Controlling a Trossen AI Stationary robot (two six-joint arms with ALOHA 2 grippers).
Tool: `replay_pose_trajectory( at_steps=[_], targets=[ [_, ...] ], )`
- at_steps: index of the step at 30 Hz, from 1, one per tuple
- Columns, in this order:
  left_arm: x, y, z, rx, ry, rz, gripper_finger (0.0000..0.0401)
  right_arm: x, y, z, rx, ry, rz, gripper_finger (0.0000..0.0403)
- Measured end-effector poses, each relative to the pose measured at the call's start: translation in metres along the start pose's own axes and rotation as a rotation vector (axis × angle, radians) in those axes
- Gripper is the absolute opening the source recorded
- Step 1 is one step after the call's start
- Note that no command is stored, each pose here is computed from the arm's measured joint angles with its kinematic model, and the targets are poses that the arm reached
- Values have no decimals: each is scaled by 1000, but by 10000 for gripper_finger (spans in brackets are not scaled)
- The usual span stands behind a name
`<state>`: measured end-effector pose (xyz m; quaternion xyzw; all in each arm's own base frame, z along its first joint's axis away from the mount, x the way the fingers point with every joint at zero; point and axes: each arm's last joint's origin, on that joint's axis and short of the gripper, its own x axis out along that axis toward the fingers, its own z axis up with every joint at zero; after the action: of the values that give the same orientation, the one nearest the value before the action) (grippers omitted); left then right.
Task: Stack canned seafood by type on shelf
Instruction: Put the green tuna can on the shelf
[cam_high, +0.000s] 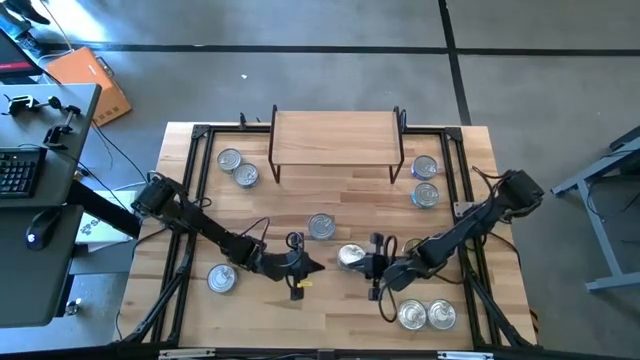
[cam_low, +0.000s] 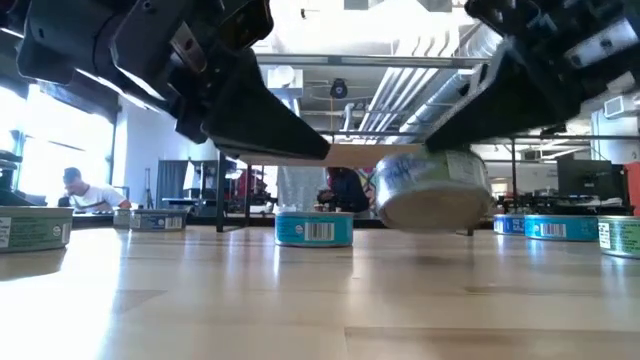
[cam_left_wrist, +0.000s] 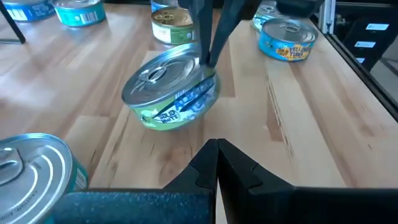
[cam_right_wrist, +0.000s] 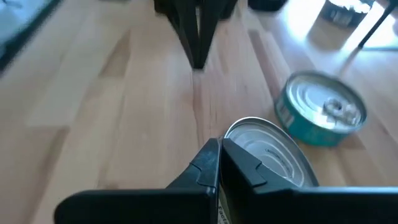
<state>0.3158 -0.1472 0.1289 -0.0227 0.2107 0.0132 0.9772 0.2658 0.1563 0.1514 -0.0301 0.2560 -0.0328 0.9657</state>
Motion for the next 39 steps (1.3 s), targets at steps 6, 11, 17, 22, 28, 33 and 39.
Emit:
replay_pose_trajectory(
  at_steps=[6,11,17,22,28,33,39],
  targets=[
    [0,0,2,96,-16,-1,0,1,-2,-2,8,6,-11,0],
    [0,0,5,380,-48,13,16,2,-4,-1,14,-2,-19,0],
    [2,2,7,700,-75,31,98,2,-4,0,13,-8,-21,0],
    [7,13,12,786,-81,52,183,2,-5,2,19,-18,-21,0],
    [12,26,15,852,-78,56,241,3,-5,5,13,-45,-15,0],
    [16,31,14,883,-79,34,245,3,-5,7,12,-59,-13,0],
    [38,27,-7,965,-41,32,244,4,-7,8,19,-61,-21,0]
  ],
)
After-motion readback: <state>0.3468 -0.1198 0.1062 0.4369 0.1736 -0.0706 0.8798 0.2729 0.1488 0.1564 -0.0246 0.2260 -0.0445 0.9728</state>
